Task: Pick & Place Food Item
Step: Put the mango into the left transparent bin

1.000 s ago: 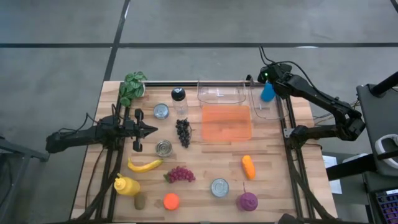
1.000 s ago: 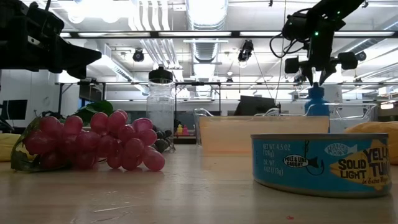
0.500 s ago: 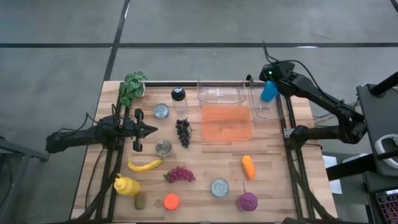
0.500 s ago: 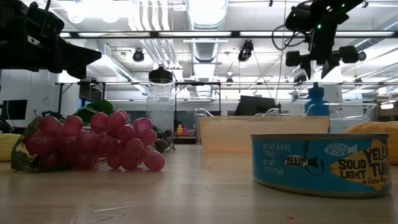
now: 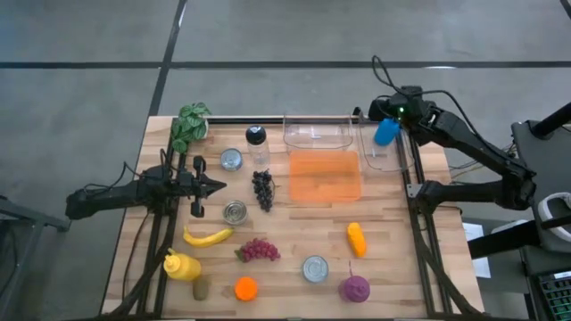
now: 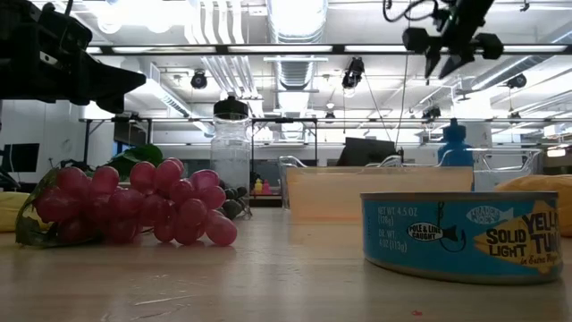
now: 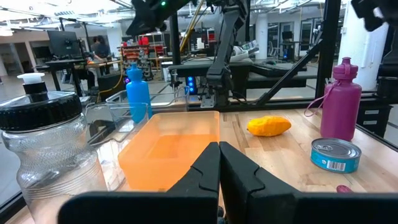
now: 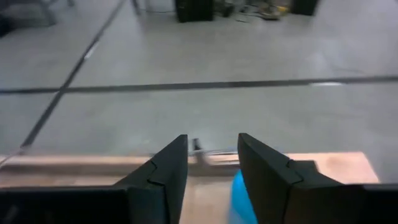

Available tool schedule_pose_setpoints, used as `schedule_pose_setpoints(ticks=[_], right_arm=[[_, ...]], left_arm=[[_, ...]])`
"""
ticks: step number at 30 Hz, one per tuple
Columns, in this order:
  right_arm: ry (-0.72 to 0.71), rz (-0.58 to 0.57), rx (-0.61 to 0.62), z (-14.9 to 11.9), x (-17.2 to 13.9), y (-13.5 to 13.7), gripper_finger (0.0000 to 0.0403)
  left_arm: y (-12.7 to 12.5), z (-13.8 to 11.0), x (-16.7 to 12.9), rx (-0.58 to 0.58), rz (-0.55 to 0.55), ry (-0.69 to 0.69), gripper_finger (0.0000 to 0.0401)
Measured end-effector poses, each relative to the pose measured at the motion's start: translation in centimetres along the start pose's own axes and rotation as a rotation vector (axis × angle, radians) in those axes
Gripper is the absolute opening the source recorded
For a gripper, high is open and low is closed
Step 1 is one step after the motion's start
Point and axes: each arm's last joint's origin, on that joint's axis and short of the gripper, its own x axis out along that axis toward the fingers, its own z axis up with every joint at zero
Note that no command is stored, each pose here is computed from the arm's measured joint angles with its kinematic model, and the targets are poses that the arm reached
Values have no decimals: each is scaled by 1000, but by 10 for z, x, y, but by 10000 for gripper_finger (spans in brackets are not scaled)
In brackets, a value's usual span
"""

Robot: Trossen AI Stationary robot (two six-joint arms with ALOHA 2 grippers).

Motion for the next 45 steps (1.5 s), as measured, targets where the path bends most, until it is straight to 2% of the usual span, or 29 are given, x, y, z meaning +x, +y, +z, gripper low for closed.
schedule_pose_setpoints(ticks=[10,16,31,40,45], right_arm=[[33,239,-167,-23,-34,35,43],[56,362,-254,-41,-55,47,11],[107,601,-409,-65,-93,57,8],[342,802,-494,-90,-98,61,8],[491,857,-565,-109,-98,70,8]], left_arm=[[0,0,0,0,0,0,6],[0,0,0,0,0,0,6],[0,0,0,0,0,0,6],[0,0,0,0,-1,0,6],[0,0,0,0,0,0,6]])
